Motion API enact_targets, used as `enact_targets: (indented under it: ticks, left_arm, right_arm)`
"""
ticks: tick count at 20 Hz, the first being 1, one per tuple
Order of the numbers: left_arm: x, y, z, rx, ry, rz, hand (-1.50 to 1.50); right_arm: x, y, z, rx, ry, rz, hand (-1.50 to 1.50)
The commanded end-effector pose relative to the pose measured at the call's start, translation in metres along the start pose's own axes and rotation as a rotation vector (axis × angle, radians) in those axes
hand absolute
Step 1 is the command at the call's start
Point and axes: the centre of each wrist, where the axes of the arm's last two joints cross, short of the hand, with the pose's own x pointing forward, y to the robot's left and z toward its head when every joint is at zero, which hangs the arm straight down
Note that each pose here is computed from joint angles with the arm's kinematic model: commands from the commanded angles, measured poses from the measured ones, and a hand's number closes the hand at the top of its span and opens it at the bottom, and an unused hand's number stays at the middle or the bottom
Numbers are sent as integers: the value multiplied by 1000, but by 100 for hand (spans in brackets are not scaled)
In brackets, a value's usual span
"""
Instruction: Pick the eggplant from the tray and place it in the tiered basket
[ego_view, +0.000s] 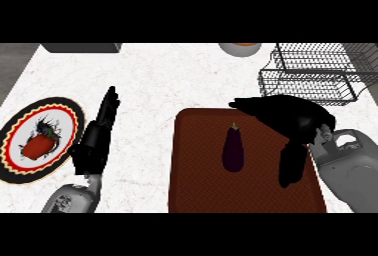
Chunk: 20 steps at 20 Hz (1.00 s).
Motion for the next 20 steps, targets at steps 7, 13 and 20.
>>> enact_targets:
  ticks: [7, 13, 20]
  left_arm:
    - [6, 3, -8, 16, 14, -6, 0]
    - [-4, 10, -3, 10, -2, 0, 0]
    - [-13, 7, -12, -5, 16, 2, 0]
  right_arm:
    - [0, 11, -11, -79, 46, 91, -150]
    - [-29, 41, -35, -44, 103, 73, -150]
    - [-28, 33, -47, 5, 87, 27, -150]
